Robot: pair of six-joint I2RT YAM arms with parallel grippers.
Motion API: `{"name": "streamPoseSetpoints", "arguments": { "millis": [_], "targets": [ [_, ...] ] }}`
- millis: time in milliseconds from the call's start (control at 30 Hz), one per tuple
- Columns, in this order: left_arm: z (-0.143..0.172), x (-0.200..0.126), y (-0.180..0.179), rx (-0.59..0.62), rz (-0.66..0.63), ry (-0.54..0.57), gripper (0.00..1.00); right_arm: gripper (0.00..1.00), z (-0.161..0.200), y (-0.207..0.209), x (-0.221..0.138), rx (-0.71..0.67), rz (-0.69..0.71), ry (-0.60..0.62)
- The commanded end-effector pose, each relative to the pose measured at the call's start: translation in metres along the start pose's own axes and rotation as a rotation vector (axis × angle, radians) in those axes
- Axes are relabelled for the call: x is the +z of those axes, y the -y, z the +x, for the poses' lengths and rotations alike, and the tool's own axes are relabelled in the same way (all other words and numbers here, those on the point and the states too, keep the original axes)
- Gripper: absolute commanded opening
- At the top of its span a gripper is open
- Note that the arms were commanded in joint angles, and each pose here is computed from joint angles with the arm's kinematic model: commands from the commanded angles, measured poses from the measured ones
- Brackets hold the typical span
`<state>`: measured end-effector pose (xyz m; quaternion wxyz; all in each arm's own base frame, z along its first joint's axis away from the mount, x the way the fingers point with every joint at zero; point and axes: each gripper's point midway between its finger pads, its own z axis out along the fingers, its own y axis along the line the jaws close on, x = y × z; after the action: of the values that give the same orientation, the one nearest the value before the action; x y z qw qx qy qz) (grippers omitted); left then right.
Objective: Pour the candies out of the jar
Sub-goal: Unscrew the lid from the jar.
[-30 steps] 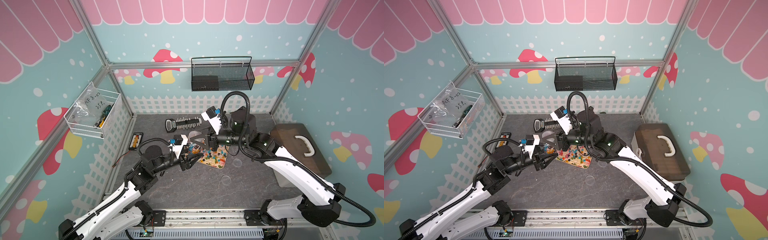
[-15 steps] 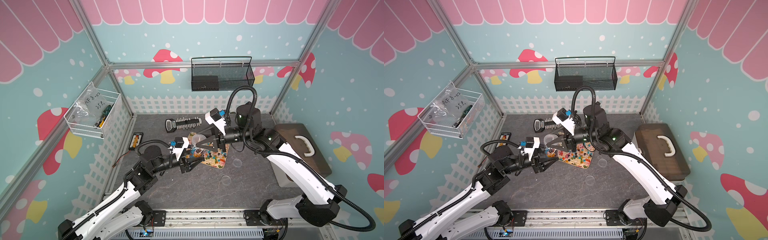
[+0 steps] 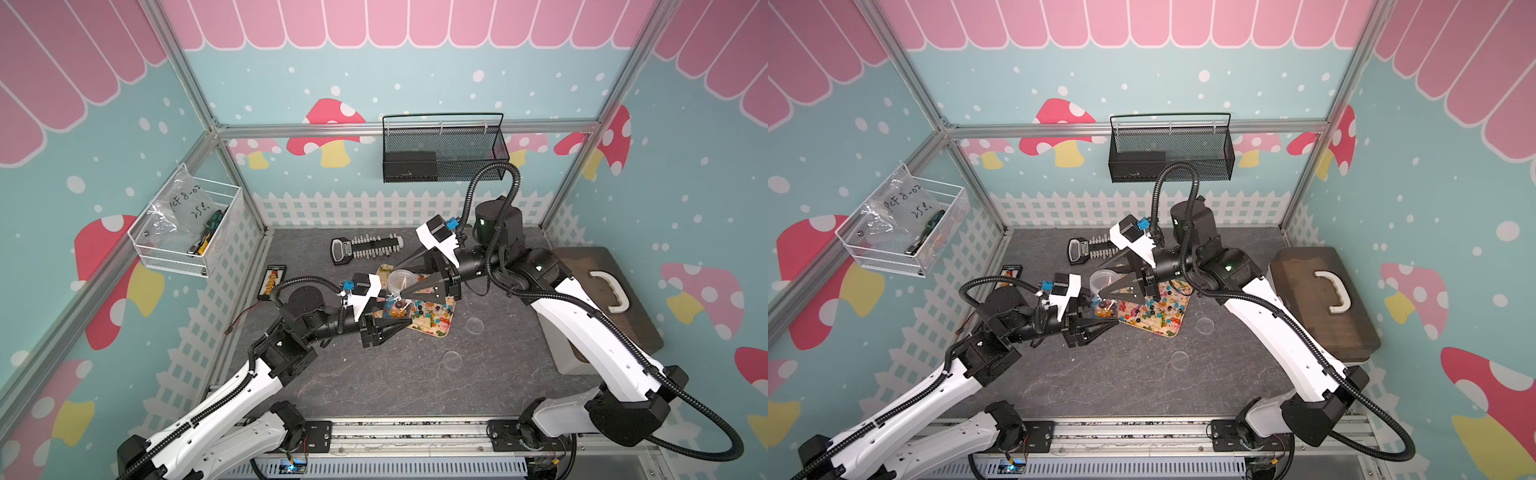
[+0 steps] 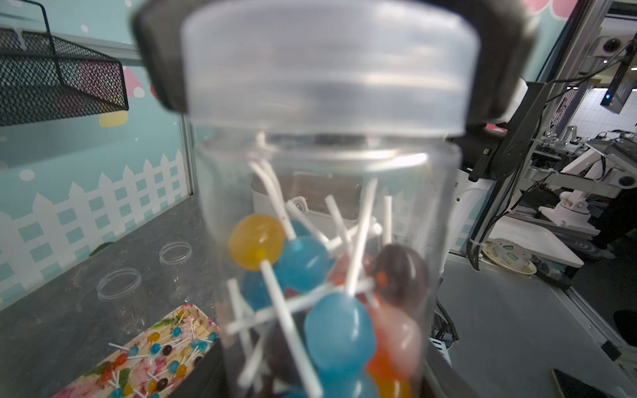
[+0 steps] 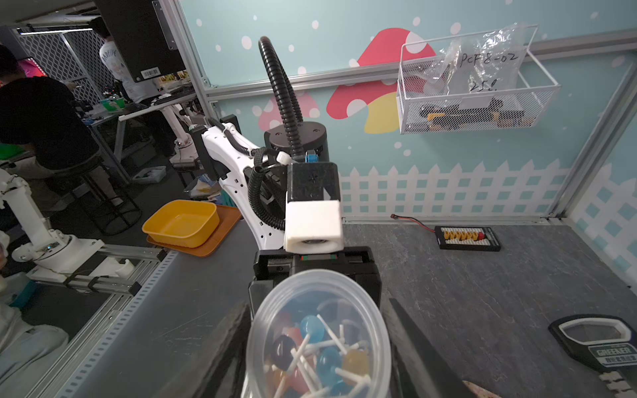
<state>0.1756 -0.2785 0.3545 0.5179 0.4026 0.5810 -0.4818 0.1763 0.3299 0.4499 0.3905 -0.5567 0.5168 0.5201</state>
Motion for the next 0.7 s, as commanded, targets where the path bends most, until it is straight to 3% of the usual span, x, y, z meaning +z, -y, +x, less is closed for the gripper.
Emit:
{"name": "streamPoseSetpoints", "arguments": {
  "millis": [0,133,367,667],
  "targets": [
    [-0.002,-0.002,-0.006,-0.012,-0.040,0.008,0.59,0.77,-0.024,-0.012,-0.015,-0.112,0.054,0.052],
    [-0.004,-0.007,-0.015,0.007,-0.110,0.029,0.60,0.83,-0.032,-0.004,-0.025,-0.025,0.178,0.106],
    [-0.001,-0.012,-0.028,0.015,-0.195,0.047,0.60,0.80,-0.023,0.026,-0.037,0.240,0.426,0.157],
    [0.006,-0.010,-0.032,0.007,-0.205,0.028,0.60,0.79,0.004,0.032,-0.015,0.342,0.480,0.052]
  ]
}}
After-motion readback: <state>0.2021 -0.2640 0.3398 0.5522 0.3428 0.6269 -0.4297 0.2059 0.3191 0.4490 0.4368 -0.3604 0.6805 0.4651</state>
